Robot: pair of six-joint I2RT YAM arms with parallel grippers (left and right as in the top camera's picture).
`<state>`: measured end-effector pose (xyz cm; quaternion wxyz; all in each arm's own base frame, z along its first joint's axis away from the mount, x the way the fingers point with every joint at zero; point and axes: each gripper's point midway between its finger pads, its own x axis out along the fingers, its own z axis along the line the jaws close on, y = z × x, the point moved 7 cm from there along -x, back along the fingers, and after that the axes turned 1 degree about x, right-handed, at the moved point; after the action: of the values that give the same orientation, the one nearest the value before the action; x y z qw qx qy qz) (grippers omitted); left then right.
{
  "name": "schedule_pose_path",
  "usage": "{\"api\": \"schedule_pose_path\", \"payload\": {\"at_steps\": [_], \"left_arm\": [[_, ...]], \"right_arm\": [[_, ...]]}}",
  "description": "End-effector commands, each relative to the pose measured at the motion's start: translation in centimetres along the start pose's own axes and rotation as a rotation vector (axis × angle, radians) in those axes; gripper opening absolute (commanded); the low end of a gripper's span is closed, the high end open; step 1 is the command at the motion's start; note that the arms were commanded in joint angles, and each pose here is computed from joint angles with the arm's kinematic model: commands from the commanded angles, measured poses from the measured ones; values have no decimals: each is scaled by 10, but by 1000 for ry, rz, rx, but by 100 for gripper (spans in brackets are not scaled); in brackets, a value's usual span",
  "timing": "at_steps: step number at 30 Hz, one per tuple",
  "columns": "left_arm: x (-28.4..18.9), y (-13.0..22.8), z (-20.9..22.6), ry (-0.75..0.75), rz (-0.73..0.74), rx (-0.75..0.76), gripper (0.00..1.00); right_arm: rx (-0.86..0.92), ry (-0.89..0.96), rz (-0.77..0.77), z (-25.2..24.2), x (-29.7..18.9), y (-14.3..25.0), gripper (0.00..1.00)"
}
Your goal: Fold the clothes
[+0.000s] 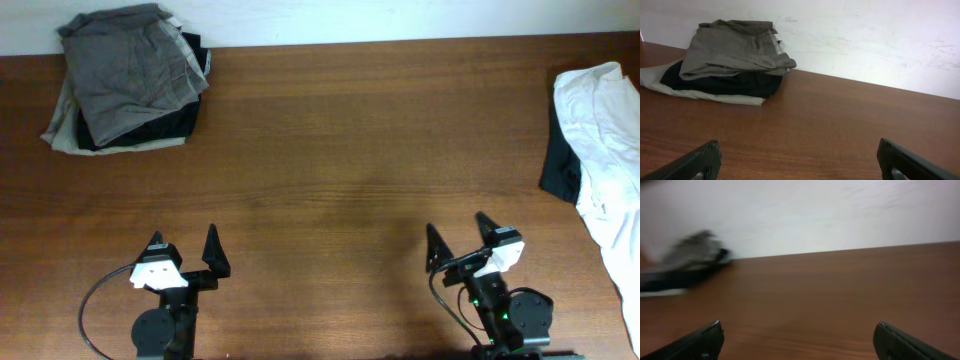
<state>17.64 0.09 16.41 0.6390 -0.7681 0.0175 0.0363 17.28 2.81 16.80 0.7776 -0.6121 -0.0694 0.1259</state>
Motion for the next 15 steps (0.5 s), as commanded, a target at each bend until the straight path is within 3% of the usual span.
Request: {"api": "schedule_pose_path", "payload": {"at_steps": [1,7,11,15], "left_arm": [[0,2,1,-7,-4,17,99],[0,2,1,-7,-4,17,99],[0,2,1,-7,-4,17,99],[0,1,1,-7,-5,17,99]], "right_arm": [[249,-237,70,24,-3,4,98],[331,-276,40,29,-4,-5,99],[243,-345,-146,39,-12,-43,99],[161,-260,-244,40,-19,-80,98]]}}
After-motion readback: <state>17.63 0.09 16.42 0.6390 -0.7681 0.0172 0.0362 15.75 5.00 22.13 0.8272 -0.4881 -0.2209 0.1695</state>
